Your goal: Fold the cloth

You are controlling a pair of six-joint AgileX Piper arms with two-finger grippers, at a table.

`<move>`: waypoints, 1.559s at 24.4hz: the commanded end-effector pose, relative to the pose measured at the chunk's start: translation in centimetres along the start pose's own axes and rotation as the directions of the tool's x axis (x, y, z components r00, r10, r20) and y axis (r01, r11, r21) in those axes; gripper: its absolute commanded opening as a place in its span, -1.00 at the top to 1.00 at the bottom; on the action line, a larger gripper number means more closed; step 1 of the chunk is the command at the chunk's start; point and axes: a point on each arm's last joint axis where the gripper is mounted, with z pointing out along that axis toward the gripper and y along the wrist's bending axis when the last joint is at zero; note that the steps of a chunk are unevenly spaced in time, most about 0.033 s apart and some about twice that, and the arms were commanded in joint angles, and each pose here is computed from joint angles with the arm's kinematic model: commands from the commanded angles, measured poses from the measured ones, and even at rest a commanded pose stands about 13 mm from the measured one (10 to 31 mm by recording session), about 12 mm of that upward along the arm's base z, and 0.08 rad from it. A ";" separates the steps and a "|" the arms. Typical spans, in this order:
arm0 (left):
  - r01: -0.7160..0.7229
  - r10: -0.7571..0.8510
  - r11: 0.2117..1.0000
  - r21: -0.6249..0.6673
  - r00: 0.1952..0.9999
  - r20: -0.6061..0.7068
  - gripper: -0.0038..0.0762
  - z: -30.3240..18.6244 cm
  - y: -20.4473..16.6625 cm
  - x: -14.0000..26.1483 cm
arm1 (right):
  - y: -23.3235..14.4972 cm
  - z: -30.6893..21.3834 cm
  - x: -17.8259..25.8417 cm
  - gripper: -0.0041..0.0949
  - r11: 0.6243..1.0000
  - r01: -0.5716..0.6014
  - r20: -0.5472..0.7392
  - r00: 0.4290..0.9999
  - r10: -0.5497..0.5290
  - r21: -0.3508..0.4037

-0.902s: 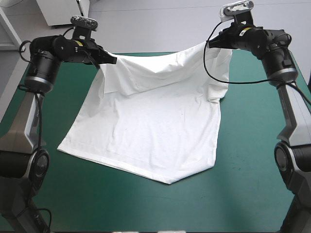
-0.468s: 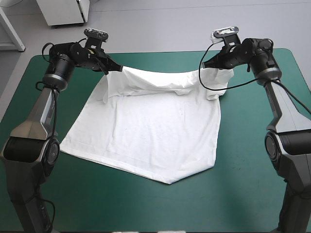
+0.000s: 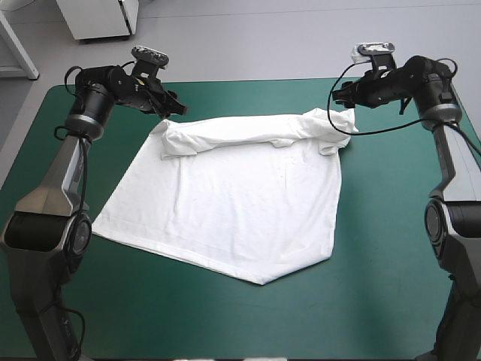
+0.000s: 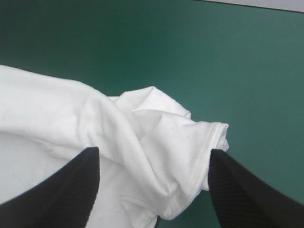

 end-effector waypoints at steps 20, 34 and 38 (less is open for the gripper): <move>0.037 -0.146 0.964 -0.262 0.901 -0.409 -0.08 -13.2 -1.8 14.5 | 11.2 -16.9 13.7 -0.27 0.991 0.068 -0.068 0.995 -0.076 -0.117; 0.158 -0.259 0.962 -0.223 0.782 -0.567 -0.08 -4.9 2.2 17.4 | 12.1 -16.6 13.9 -0.20 0.987 0.049 -0.065 0.996 -0.060 -0.152; 0.163 -0.260 0.964 -0.211 0.749 -0.610 -0.08 -3.4 2.4 18.1 | 12.1 -16.6 13.9 -0.20 0.988 0.041 -0.066 0.996 -0.052 -0.151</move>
